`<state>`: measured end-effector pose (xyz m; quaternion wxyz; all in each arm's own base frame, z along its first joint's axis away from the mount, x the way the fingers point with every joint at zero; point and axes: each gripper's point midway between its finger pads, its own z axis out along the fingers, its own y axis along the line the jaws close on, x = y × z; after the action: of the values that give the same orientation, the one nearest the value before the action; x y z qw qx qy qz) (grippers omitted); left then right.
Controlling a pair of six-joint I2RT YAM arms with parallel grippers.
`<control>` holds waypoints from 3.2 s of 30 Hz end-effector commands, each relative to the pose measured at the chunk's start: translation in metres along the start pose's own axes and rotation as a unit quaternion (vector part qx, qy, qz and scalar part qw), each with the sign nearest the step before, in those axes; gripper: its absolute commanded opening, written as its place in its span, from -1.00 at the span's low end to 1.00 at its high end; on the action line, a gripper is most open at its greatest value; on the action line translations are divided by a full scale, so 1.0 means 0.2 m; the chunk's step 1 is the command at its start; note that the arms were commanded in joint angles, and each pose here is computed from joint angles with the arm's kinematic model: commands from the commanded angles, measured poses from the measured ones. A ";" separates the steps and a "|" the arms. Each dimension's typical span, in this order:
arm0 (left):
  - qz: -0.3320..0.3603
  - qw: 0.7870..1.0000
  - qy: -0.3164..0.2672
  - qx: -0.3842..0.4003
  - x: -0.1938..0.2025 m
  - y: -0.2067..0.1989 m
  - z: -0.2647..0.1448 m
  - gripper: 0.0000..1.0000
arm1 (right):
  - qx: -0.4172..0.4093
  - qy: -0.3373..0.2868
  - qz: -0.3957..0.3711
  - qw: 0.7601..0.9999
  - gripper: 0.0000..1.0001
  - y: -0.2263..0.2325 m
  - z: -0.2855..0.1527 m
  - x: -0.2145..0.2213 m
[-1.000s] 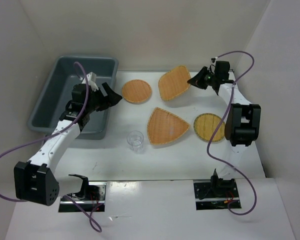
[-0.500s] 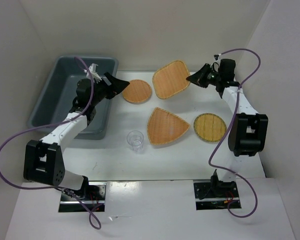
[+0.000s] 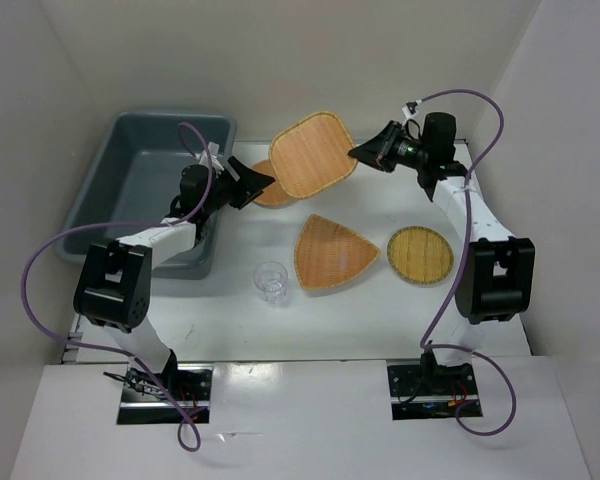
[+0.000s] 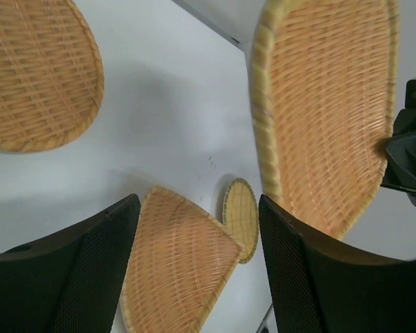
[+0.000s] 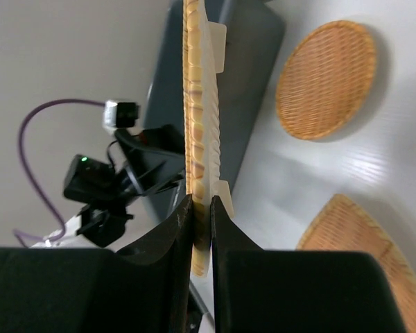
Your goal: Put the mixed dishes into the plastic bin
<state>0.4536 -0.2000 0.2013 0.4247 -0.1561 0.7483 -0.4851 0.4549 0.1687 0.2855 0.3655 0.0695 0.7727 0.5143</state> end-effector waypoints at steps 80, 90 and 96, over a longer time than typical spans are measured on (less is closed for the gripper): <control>-0.047 0.933 -0.307 -0.180 -1.19 0.24 -0.73 -1.00 | -0.025 -0.035 -0.032 0.999 0.85 0.10 -0.04 -0.14; -0.142 0.874 -0.366 -0.285 -1.09 0.70 -0.95 -1.00 | -0.005 -0.037 -0.038 0.999 0.85 0.03 -0.05 -0.10; -0.168 0.847 -0.399 -0.307 -1.08 0.84 -0.98 -1.00 | -0.005 -0.037 -0.038 0.999 0.85 0.03 -0.05 -0.10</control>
<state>0.4392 0.1157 0.1595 0.4666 -0.5682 0.6557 -0.1714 0.4684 0.1520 0.2773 0.3814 0.0846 0.7713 0.5026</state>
